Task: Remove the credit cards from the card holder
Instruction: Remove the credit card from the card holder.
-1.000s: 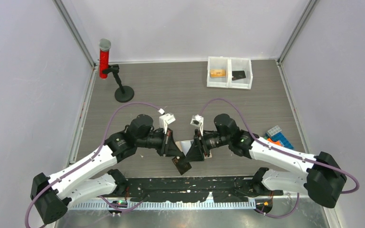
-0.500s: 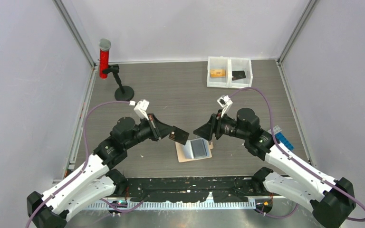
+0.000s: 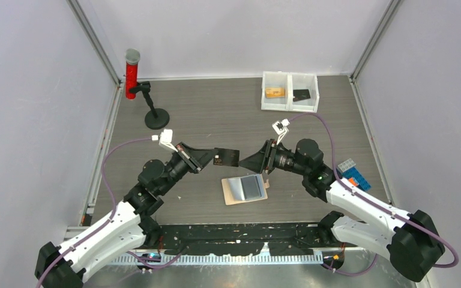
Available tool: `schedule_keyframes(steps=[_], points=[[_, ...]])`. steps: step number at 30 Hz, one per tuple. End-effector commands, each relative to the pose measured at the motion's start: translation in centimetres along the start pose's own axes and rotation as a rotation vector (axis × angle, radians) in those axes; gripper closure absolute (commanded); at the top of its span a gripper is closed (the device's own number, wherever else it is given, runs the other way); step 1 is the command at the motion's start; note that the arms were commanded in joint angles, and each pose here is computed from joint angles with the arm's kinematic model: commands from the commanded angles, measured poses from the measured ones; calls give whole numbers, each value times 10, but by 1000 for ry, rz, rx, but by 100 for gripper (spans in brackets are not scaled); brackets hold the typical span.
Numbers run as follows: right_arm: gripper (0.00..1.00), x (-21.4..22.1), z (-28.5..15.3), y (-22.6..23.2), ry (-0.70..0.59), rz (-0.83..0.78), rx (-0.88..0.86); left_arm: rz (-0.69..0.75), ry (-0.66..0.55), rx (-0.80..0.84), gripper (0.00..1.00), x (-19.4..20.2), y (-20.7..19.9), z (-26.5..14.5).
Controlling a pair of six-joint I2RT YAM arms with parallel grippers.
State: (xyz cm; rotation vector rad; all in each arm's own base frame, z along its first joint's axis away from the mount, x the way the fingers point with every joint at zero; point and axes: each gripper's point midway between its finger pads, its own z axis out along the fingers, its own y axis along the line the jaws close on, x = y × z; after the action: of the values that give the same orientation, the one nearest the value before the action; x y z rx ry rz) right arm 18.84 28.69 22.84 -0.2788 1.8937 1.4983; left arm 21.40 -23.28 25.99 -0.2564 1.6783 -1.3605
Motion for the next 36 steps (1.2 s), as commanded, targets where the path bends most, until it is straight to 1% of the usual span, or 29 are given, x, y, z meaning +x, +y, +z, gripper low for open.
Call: schedule_keyframes(steps=[1, 9, 16, 21, 26, 28, 29, 30, 31, 32, 33, 34, 36], points=[[46, -15, 3, 18, -57, 18, -83, -47, -129, 89, 100, -26, -21, 1], [53, -12, 7, 17, -60, 87, -112, -61, -154, 118, 100, -31, -27, 3], [62, -15, 8, 16, -82, 100, -115, -63, -160, 114, 100, -30, -25, 5], [63, -18, 9, 21, -90, 99, -137, -77, -162, 112, 100, -29, -23, 6], [67, -21, 9, 25, -96, 97, -153, -80, -169, 115, 100, -30, -23, 6], [72, -24, 9, 28, -102, 93, -161, -81, -168, 112, 100, -29, -22, 6], [78, -25, 9, 29, -106, 90, -165, -81, -169, 109, 100, -29, -21, 6], [81, -27, 9, 31, -110, 87, -169, -84, -168, 109, 100, -28, -20, 6], [89, -28, 9, 32, -112, 85, -172, -86, -169, 109, 100, -28, -20, 6], [92, -30, 9, 33, -115, 82, -175, -87, -170, 108, 100, -28, -19, 6], [94, -30, 9, 34, -117, 82, -177, -89, -170, 106, 99, -27, -17, 6], [94, -32, 9, 35, -122, 81, -177, -87, -172, 103, 92, -27, -16, 6], [95, -34, 9, 34, -123, 76, -166, -79, -171, 95, 73, -26, -13, 4]])
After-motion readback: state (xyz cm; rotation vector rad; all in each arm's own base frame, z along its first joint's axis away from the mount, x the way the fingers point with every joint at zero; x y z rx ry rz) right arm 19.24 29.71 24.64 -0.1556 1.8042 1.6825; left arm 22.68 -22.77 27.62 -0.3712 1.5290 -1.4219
